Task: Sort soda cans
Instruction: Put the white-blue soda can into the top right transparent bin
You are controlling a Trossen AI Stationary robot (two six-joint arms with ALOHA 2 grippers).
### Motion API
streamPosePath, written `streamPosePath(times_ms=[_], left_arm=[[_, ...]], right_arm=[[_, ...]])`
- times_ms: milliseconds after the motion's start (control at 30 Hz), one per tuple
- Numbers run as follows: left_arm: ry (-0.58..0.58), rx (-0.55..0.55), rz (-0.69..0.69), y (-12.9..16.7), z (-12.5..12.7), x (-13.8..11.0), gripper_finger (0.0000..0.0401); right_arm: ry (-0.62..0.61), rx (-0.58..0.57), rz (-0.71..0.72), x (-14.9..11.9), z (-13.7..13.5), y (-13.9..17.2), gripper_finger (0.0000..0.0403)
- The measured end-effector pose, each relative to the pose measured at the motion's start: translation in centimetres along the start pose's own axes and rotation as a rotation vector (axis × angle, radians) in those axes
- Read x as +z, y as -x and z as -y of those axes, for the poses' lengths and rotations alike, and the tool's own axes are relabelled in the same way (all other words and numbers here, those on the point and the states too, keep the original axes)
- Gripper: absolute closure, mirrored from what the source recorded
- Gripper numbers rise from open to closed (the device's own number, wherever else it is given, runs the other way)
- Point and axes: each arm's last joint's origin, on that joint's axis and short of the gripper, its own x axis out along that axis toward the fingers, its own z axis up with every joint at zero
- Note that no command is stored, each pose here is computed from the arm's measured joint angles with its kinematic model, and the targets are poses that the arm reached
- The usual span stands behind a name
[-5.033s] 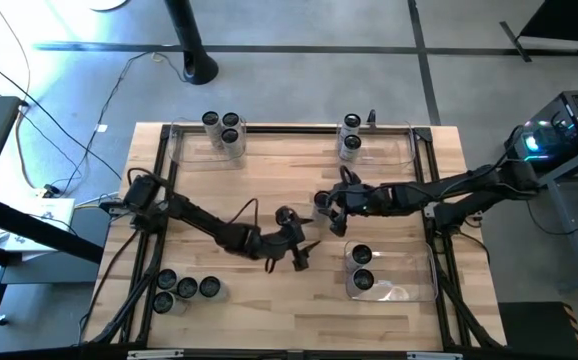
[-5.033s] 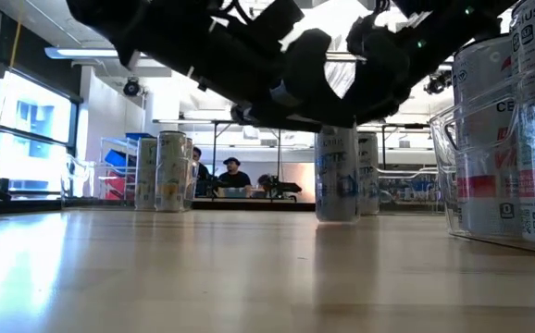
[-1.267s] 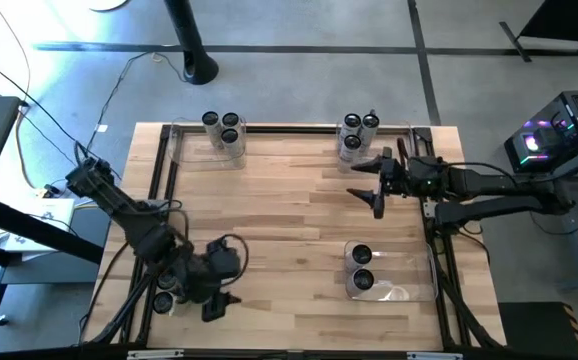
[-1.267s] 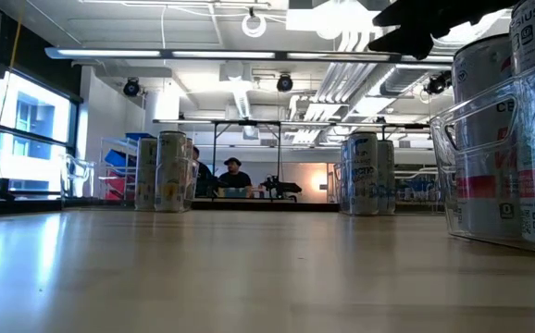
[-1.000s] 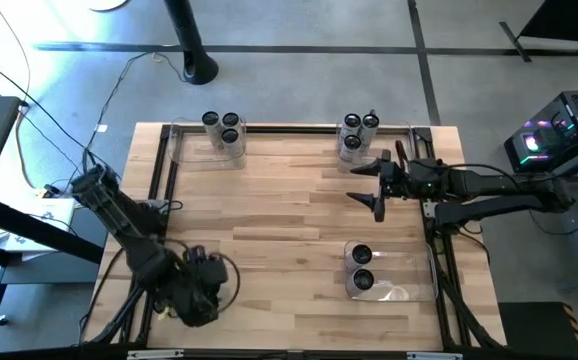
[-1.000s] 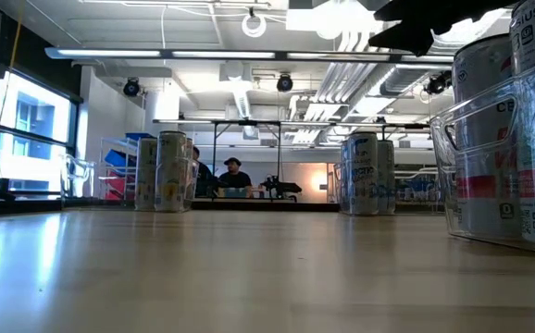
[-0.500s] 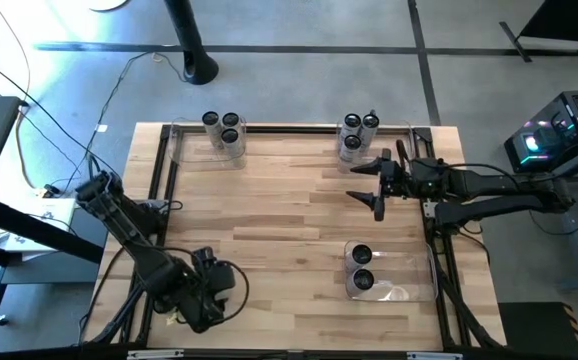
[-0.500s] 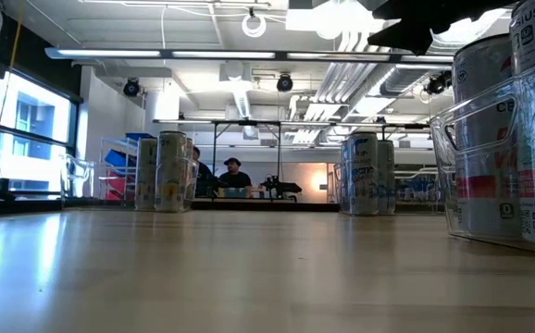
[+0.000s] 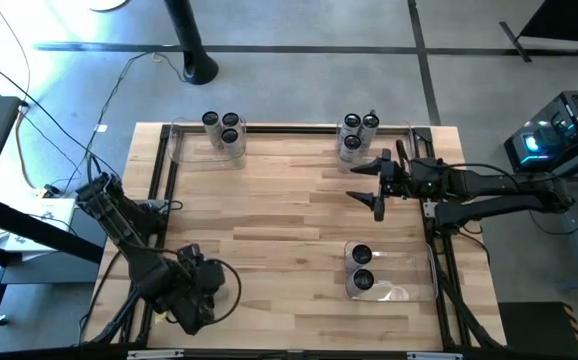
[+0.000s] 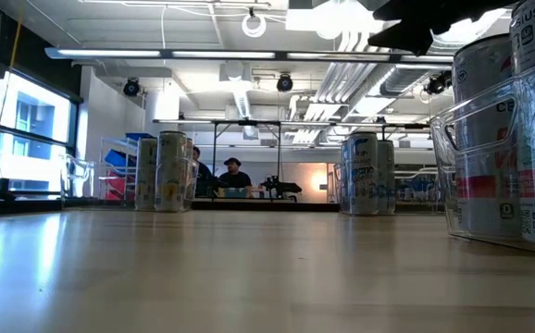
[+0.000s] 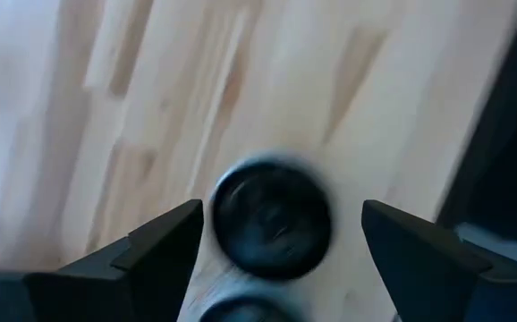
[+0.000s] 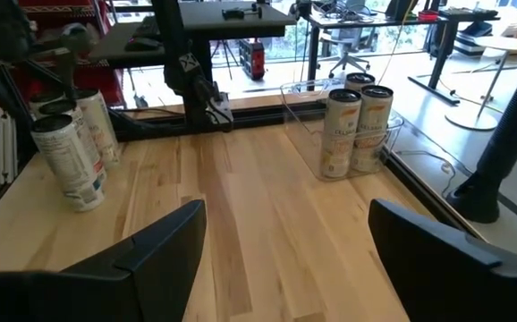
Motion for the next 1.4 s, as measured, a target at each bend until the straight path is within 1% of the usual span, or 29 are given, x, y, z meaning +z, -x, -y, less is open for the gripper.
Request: streamPosePath(times_ms=[100, 333, 733, 833, 1000, 1100, 1200, 1400], left_arm=[[-0.002, 0.038, -0.047, -0.5, 0.0, -0.2, 0.0101], [-0.032, 0.023, -0.021, -1.0, 0.8, 0.1, 0.0101], [-0.029, 0.058, -0.008, -0.8, 0.3, 0.0, 0.0101], [-0.029, 0.053, -0.008, -0.5, 0.1, -0.2, 0.0101], [0.022, 0.034, -0.002, -0.2, 0.0, -0.4, 0.0101], [0.018, 0.021, 0.005, -0.1, 0.3, -0.6, 0.0101], [0.011, 0.036, 0.006, -0.6, 0.7, -0.9, 0.0101], [0.016, 0.068, -0.017, -2.6, 0.5, -1.4, 0.0101]], right_arm=[[0.001, 0.0, -0.008, -0.1, 0.0, 0.0, 0.0094], [0.001, 0.0, -0.009, -0.1, 0.0, 0.0, 0.0094], [0.003, 0.001, -0.023, -0.2, 0.0, 0.0, 0.0094], [0.0, 0.002, -0.023, -0.2, 0.0, 0.0, 0.0094], [-0.002, 0.003, -0.023, -0.2, 0.0, 0.0, 0.0094], [-0.005, 0.003, -0.023, -0.2, 0.0, 0.0, 0.0094], [-0.005, 0.003, -0.024, -0.2, 0.0, 0.0, 0.0094], [-0.005, 0.008, -0.025, -0.2, 0.0, 0.0, 0.0094]])
